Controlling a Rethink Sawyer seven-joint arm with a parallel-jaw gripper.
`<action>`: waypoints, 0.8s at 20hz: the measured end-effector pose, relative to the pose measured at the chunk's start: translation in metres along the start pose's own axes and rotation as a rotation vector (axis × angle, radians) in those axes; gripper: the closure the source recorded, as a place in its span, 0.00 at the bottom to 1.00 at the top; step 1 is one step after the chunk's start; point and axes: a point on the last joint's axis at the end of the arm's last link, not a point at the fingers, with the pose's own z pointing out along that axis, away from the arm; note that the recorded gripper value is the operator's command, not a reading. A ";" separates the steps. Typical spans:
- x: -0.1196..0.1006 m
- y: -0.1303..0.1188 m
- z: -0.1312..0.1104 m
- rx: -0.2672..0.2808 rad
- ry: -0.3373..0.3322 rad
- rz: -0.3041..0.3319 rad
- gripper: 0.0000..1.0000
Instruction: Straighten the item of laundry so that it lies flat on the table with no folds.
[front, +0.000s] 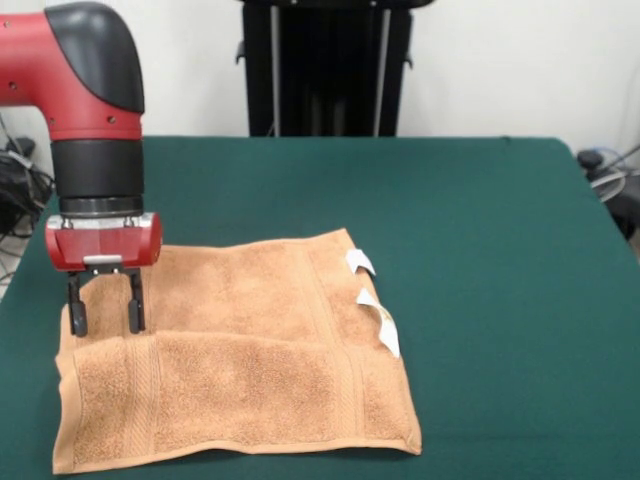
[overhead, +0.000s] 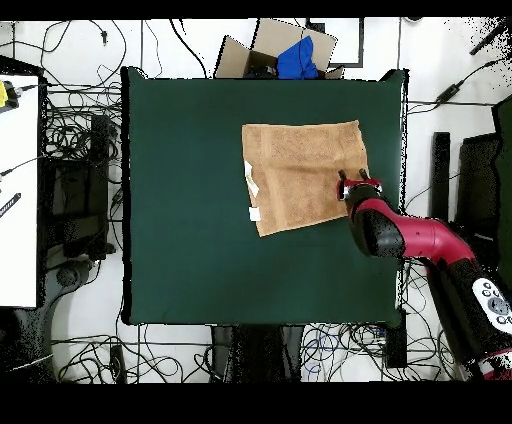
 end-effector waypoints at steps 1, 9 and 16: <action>0.001 0.001 0.001 -0.002 0.001 0.002 0.00; 0.008 0.015 0.010 -0.024 0.014 0.002 1.00; 0.017 0.017 0.011 -0.015 0.026 -0.011 1.00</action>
